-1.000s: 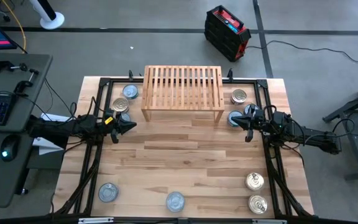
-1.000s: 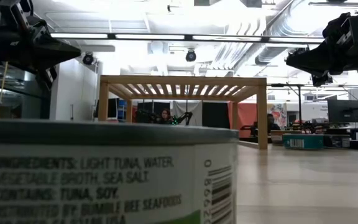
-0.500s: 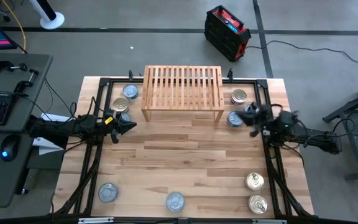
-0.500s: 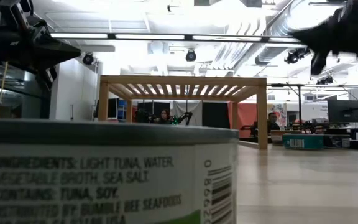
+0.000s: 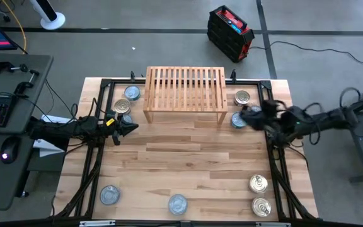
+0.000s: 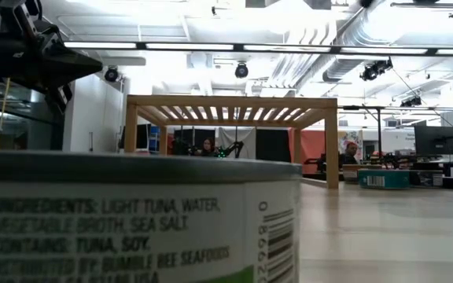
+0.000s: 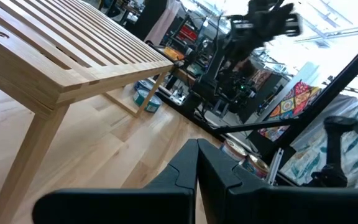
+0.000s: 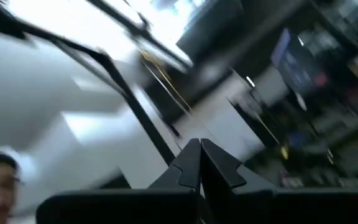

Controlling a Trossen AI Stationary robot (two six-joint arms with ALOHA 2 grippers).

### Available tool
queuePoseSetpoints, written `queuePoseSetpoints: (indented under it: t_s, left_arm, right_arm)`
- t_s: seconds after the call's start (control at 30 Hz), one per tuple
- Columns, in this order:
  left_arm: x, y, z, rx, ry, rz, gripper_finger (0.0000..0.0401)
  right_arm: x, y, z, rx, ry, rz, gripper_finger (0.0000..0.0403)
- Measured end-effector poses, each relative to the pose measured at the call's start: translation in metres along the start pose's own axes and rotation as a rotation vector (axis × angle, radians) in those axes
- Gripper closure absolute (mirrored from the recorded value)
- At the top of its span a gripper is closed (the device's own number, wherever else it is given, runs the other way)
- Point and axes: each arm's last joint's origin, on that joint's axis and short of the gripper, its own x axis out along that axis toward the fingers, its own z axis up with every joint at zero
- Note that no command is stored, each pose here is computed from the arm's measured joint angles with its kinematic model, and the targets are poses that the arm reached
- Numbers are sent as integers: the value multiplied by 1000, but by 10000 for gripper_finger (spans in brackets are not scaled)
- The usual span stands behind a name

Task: Stack canned seafood by type on shelf
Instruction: Put the blue-pink tuna can on the shelf

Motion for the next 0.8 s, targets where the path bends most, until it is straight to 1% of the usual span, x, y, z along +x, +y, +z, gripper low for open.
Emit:
queuePoseSetpoints:
  t_s: [0.07, 0.1, 0.17, 0.23, 0.3, 0.4, 0.5, 0.6, 0.7, 0.8]
  left_arm:
    - [0, 0, 0, -2, -7, -3, 400]
    - [0, 0, 1, -4, -13, -7, 400]
    - [0, -2, 2, -19, -33, -20, 400]
    - [0, -3, 5, -32, -56, -35, 400]
    - [0, -4, 6, -37, -71, -45, 400]
    - [-1, -6, 10, -52, -105, -68, 400]
    - [-1, -9, 15, -105, -160, -86, 400]
    - [-1, -12, 20, -232, -200, -129, 400]
    - [3, -17, 19, -263, -123, -162, 400]
    - [13, -29, 24, -238, -41, -145, 400]
  right_arm:
    - [30, 5, -10, 4, 133, -91, 402]
    - [43, 6, -16, 25, 208, -135, 402]
    - [66, 6, -30, 117, 360, -239, 402]
    - [84, 5, -44, 221, 512, -338, 402]
    - [97, 0, -56, 258, 658, -426, 402]
    - [111, -7, -72, 303, 907, -490, 402]
    - [114, -10, -85, 335, 1092, -534, 402]
    - [105, -8, -99, 335, 1199, -599, 402]
    - [85, -6, -112, 360, 1298, -701, 402]
    - [58, -4, -122, 421, 1366, -834, 402]
